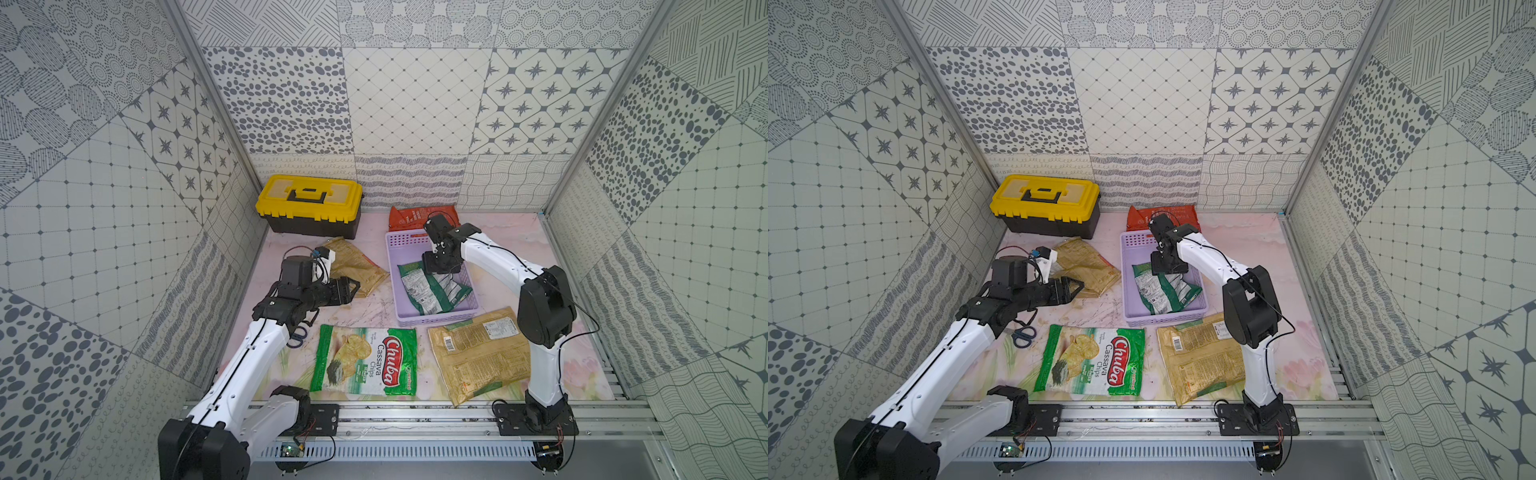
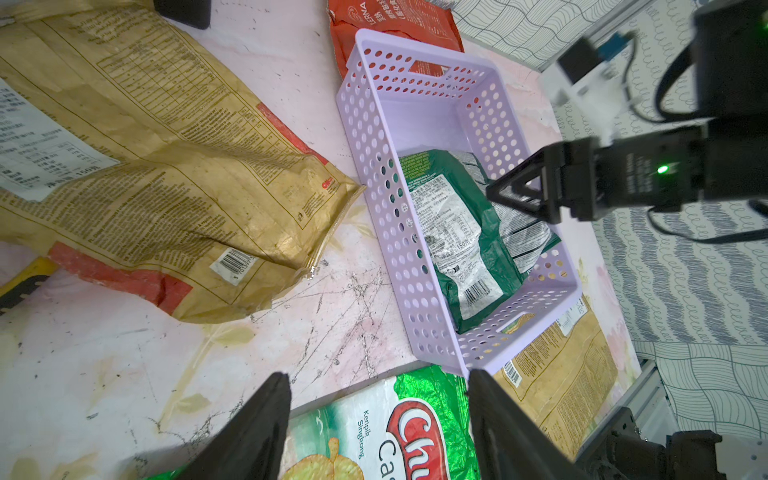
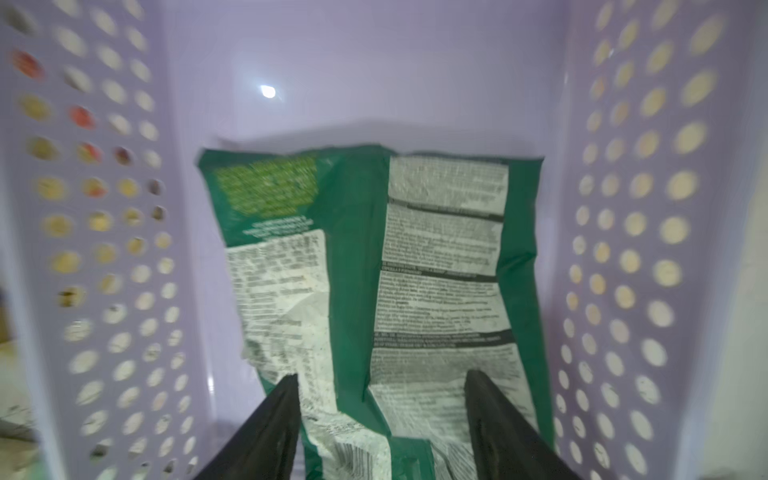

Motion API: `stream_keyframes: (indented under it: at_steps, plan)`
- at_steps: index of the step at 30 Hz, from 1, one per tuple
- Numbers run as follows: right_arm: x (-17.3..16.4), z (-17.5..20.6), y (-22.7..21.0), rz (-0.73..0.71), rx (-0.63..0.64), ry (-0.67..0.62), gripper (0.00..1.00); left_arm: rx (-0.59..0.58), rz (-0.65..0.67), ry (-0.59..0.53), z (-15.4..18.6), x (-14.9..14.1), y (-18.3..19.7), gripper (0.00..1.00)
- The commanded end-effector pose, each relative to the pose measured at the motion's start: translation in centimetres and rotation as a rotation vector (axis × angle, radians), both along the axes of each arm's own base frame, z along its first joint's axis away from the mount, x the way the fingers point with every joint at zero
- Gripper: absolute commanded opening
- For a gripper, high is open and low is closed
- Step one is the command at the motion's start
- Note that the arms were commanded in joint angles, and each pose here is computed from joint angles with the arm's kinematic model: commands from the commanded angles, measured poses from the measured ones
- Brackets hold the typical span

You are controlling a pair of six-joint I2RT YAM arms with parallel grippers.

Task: Put the potato chips into the basket
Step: Place the potato chip in the basket.

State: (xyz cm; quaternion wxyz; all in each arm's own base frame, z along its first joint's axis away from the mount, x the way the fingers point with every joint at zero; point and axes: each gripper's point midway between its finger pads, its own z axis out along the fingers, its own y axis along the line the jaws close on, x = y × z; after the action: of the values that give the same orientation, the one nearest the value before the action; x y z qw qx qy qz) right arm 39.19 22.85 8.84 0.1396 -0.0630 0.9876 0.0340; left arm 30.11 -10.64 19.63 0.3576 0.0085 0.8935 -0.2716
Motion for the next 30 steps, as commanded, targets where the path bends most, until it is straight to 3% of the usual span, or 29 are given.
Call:
stream_keyframes:
  at_steps: [1,5,21,25,30]
  plan:
    - [-0.6,-1.8,0.0,-0.036,0.041,0.031,0.69,-0.007,0.015,-0.025,0.5,0.5,0.2,0.72]
    - [-1.2,-4.3,-0.9,-0.072,0.041,0.078,0.83,-0.014,0.014,-0.015,0.4,0.7,0.1,0.72]
    - [5.6,-1.7,2.9,-0.074,0.219,-0.073,0.83,-0.033,0.006,-0.011,0.4,0.6,-0.2,0.72]
    - [6.1,1.9,1.8,-0.097,0.248,-0.141,0.83,-0.041,-0.026,-0.007,0.5,0.3,-0.9,0.71]
    - [5.0,8.0,-2.0,-0.198,0.341,-0.215,0.82,0.069,-0.144,0.004,0.7,-1.5,-3.8,0.7]
